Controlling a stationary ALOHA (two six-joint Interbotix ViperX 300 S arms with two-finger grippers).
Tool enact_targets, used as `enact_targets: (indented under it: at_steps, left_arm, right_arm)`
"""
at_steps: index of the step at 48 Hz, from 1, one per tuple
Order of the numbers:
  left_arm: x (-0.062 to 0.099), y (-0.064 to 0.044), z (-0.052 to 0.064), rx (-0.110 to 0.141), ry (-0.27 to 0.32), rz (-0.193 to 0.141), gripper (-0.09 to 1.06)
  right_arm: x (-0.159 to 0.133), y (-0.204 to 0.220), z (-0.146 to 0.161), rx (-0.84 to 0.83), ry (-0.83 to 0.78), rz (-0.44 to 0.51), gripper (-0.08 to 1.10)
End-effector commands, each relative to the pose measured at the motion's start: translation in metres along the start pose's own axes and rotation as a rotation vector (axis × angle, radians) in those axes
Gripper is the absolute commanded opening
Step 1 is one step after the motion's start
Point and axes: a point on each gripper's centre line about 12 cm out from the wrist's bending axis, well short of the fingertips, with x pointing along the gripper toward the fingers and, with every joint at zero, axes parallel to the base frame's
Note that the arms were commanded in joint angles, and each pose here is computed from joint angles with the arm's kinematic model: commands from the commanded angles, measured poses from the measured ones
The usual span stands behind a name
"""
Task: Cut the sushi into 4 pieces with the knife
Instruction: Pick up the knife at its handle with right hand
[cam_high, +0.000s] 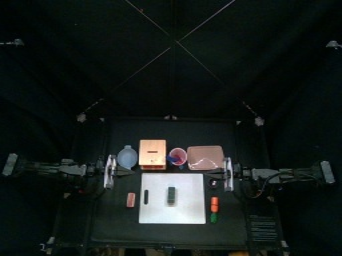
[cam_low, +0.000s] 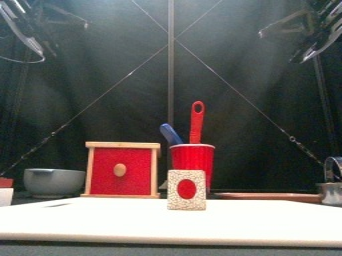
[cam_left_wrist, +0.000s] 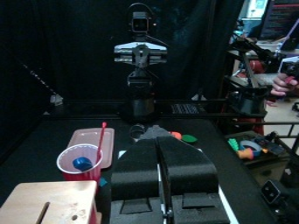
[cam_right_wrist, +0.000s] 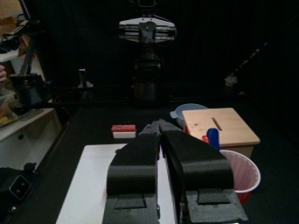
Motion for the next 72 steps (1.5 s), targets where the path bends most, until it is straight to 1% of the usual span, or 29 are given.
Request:
enact_targets:
  at_steps: [1, 5, 9, 15, 16, 20, 23, 25, 29, 31, 32, 35, 37, 39, 41, 48, 53, 58, 69, 72]
  left_arm:
    - [0.007, 0.0, -0.006, 0.003, 0.015, 0.0, -0.05]
    - [0.01, -0.001, -0.009, 0.001, 0.032, -0.005, -0.03]
    - [0.014, -0.001, -0.011, 0.001, 0.029, -0.006, -0.02]
    - [0.02, -0.001, -0.015, 0.01, -0.003, -0.007, -0.02]
    - [0.021, -0.001, -0.015, 0.013, -0.008, -0.007, -0.02]
    - [0.024, 0.001, -0.019, 0.02, 0.008, 0.0, -0.02]
    - [0.025, 0.004, -0.023, 0.02, 0.022, 0.013, -0.02]
    - [0.024, 0.006, -0.026, 0.02, 0.031, 0.022, -0.02]
    - [0.023, 0.008, -0.031, 0.019, 0.046, 0.03, -0.02]
    - [0.023, 0.009, -0.032, 0.019, 0.051, 0.035, -0.02]
    - [0.022, 0.009, -0.034, 0.019, 0.057, 0.035, -0.02]
    - [0.022, 0.01, -0.035, 0.019, 0.06, 0.041, -0.02]
    - [0.022, 0.011, -0.036, 0.019, 0.066, 0.044, -0.02]
    - [0.022, 0.012, -0.037, 0.019, 0.071, 0.049, -0.02]
    - [0.021, 0.012, -0.037, 0.021, 0.075, 0.051, -0.02]
    - [0.021, 0.016, -0.038, 0.02, 0.08, 0.066, -0.02]
    - [0.021, 0.016, -0.037, 0.02, 0.079, 0.066, -0.02]
    - [0.021, 0.016, -0.037, 0.02, 0.079, 0.066, -0.02]
    - [0.021, 0.016, -0.037, 0.018, 0.078, 0.066, -0.02]
    - [0.021, 0.016, -0.037, 0.018, 0.078, 0.066, -0.02]
  right_arm:
    - [0.007, -0.002, 0.004, -0.004, -0.011, -0.012, 0.0]
    - [0.017, -0.007, 0.006, 0.011, 0.0, -0.035, 0.02]
    - [0.032, -0.014, 0.008, 0.02, 0.022, -0.061, 0.04]
    - [0.069, -0.029, 0.016, 0.047, 0.083, -0.118, 0.04]
    - [0.079, -0.035, 0.019, 0.052, 0.104, -0.134, 0.04]
    - [0.102, -0.046, 0.029, 0.071, 0.169, -0.164, 0.06]
    - [0.12, -0.054, 0.037, 0.078, 0.245, -0.181, 0.11]
    - [0.13, -0.059, 0.038, 0.087, 0.301, -0.189, 0.17]
    - [0.145, -0.067, 0.043, 0.1, 0.382, -0.201, 0.36]
    - [0.151, -0.071, 0.046, 0.102, 0.42, -0.207, 0.5]
    - [0.152, -0.072, 0.046, 0.101, 0.436, -0.209, 0.55]
    - [0.157, -0.075, 0.048, 0.094, 0.494, -0.21, 0.79]
    - [0.159, -0.076, 0.049, 0.085, 0.511, -0.21, 0.9]
    - [0.161, -0.076, 0.049, 0.069, 0.536, -0.208, 1.04]
    - [0.163, -0.077, 0.049, 0.054, 0.554, -0.208, 1.08]
    - [0.171, -0.08, 0.047, -0.018, 0.631, -0.21, 1.0]
    - [0.178, -0.082, 0.038, -0.031, 0.712, -0.209, 1.0]
    - [0.184, -0.086, 0.022, -0.033, 0.824, -0.209, 1.0]
    - [0.193, -0.087, 0.009, -0.038, 0.926, -0.194, 1.0]
    - [0.197, -0.088, 0.002, -0.04, 0.981, -0.191, 1.0]
